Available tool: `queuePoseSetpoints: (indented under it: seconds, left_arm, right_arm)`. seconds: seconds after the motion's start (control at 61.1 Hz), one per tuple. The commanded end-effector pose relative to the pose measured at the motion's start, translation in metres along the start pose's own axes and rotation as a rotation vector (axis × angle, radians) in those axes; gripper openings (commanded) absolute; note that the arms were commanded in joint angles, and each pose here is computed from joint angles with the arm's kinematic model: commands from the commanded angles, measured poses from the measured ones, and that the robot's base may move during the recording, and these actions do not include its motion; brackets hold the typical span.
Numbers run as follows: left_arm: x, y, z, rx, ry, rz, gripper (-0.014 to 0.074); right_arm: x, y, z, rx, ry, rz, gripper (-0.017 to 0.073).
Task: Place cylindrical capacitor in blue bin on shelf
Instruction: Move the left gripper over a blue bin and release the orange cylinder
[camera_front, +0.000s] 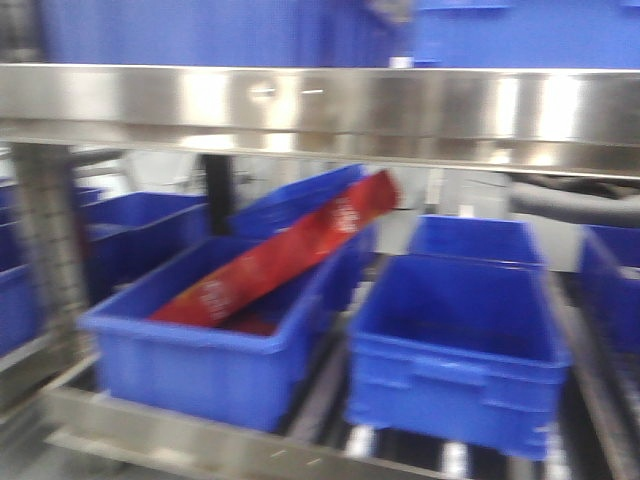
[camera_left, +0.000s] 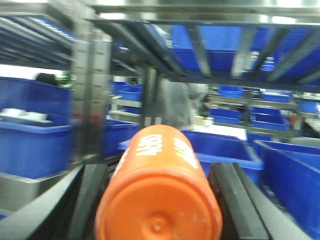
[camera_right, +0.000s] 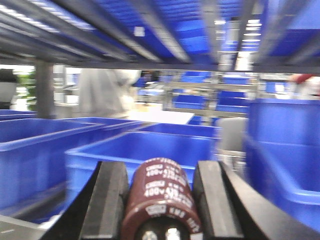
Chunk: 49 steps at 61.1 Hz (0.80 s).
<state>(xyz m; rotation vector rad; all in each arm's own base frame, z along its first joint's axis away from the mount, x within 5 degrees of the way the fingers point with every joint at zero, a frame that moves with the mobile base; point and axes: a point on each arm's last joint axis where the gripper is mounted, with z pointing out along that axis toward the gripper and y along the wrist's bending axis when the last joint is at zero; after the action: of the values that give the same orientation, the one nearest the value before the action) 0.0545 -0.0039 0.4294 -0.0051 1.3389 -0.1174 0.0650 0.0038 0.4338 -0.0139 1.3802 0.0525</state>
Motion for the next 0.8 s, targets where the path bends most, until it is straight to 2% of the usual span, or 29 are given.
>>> queuePoseSetpoints:
  seconds: [0.0, 0.786]
  left_arm:
    - [-0.0016, 0.0002, -0.0006, -0.003, -0.019, -0.005, -0.0111]
    - [-0.0016, 0.0002, -0.0006, -0.003, -0.019, -0.005, -0.0111]
  right_arm:
    - [-0.0022, -0.0003, -0.0005, 0.003, -0.024, -0.014, -0.0162]
    - [-0.0022, -0.0003, -0.0005, 0.003, -0.024, -0.014, -0.0162]
